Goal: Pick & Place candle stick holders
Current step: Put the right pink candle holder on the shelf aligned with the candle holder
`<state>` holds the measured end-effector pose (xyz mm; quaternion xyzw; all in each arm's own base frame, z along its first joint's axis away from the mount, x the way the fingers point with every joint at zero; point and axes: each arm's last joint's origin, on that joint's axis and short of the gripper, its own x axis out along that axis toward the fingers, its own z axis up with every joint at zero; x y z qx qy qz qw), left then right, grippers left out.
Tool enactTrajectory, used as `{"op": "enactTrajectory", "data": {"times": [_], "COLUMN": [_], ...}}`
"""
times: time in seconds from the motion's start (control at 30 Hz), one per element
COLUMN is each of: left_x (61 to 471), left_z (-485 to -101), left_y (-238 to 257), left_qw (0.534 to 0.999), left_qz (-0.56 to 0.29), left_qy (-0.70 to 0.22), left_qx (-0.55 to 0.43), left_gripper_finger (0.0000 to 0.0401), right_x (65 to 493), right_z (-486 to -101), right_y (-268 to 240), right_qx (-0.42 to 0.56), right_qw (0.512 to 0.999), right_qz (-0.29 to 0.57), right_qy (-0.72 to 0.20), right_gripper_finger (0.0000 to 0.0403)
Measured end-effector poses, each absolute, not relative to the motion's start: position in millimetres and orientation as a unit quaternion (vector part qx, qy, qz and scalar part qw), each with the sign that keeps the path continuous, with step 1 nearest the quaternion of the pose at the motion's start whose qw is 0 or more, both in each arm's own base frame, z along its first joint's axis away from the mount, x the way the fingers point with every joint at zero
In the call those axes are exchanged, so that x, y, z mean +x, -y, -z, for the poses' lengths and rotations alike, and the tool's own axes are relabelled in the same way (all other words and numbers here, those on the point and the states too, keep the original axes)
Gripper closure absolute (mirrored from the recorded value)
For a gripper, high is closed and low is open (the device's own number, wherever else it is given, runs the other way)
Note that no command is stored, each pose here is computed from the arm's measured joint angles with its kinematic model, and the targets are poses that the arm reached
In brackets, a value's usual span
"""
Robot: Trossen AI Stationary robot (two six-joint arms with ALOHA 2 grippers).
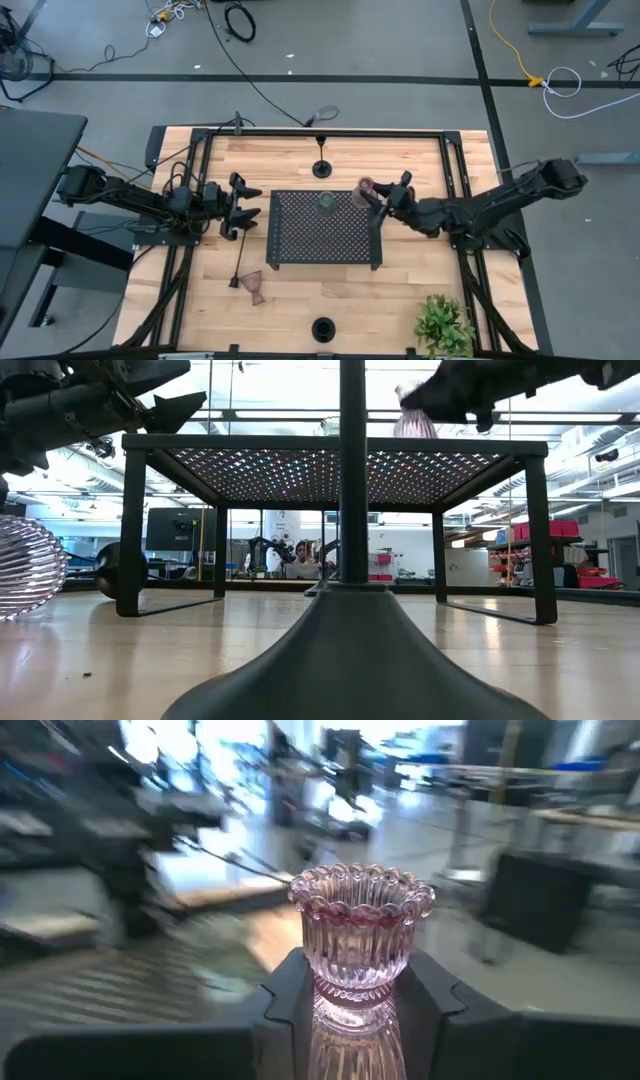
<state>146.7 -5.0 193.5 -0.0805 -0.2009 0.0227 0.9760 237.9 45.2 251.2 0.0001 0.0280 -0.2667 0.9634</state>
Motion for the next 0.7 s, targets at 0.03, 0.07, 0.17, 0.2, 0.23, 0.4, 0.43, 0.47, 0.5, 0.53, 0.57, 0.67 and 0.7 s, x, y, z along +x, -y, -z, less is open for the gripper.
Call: {"op": "enactTrajectory", "data": {"times": [0.03, 0.07, 0.17, 0.2, 0.23, 0.4, 0.43, 0.47, 0.5, 0.53, 0.57, 0.67, 0.7], "left_x": [147, 147, 147, 147, 147, 147, 147, 147, 147, 147, 147, 147, 147], "left_z": [-194, -194, -194, -194, -194, -194, -194, -194, -194, -194, -194, -194, -194], "left_y": [5, 5, 5, 5, 5, 5, 5, 5, 5, 5, 5, 5, 5], "left_qw": [0.976, 0.976, 0.976, 0.976, 0.976, 0.976, 0.976, 0.976, 0.976, 0.976, 0.976, 0.976, 0.976], "left_qz": [-0.019, -0.018, -0.017, -0.016, -0.016, -0.017, -0.017, -0.016, -0.017, -0.017, -0.017, -0.016, -0.017], "left_qy": [0.201, 0.201, 0.201, 0.201, 0.201, 0.202, 0.201, 0.202, 0.201, 0.201, 0.202, 0.202, 0.201], "left_qx": [-0.080, -0.080, -0.080, -0.079, -0.078, -0.078, -0.078, -0.077, -0.077, -0.078, -0.077, -0.077, -0.077], "left_gripper_finger": [0.0153, 0.0153, 0.0153, 0.0153, 0.0153, 0.0153, 0.0153, 0.0153, 0.0153, 0.0153, 0.0153, 0.0153, 0.0153], "right_x": [237, 237, 236, 237, 238, 243, 244, 245, 247, 248, 248, 252, 253], "right_z": [-249, -243, -233, -234, -235, -231, -229, -227, -224, -222, -222, -217, -214], "right_y": [-46, -45, -44, -43, -43, -36, -34, -33, -33, -32, -31, -30, -30], "right_qx": [0.009, 0.014, 0.016, 0.024, 0.028, 0.029, 0.031, 0.032, 0.031, 0.028, 0.029, 0.030, 0.028], "right_qw": [0.966, 0.966, 0.963, 0.962, 0.961, 0.963, 0.963, 0.963, 0.964, 0.964, 0.963, 0.962, 0.962], "right_qz": [0.257, 0.257, 0.266, 0.270, 0.271, 0.265, 0.264, 0.263, 0.258, 0.259, 0.260, 0.262, 0.263], "right_qy": [-0.025, -0.031, -0.048, -0.040, -0.036, -0.041, -0.043, -0.047, -0.054, -0.060, -0.060, -0.067, -0.071], "right_gripper_finger": [0.0312, 0.0312, 0.0312, 0.0312, 0.0312, 0.0312, 0.0312, 0.0312, 0.0312, 0.0312, 0.0312, 0.0312, 0.0312]}}
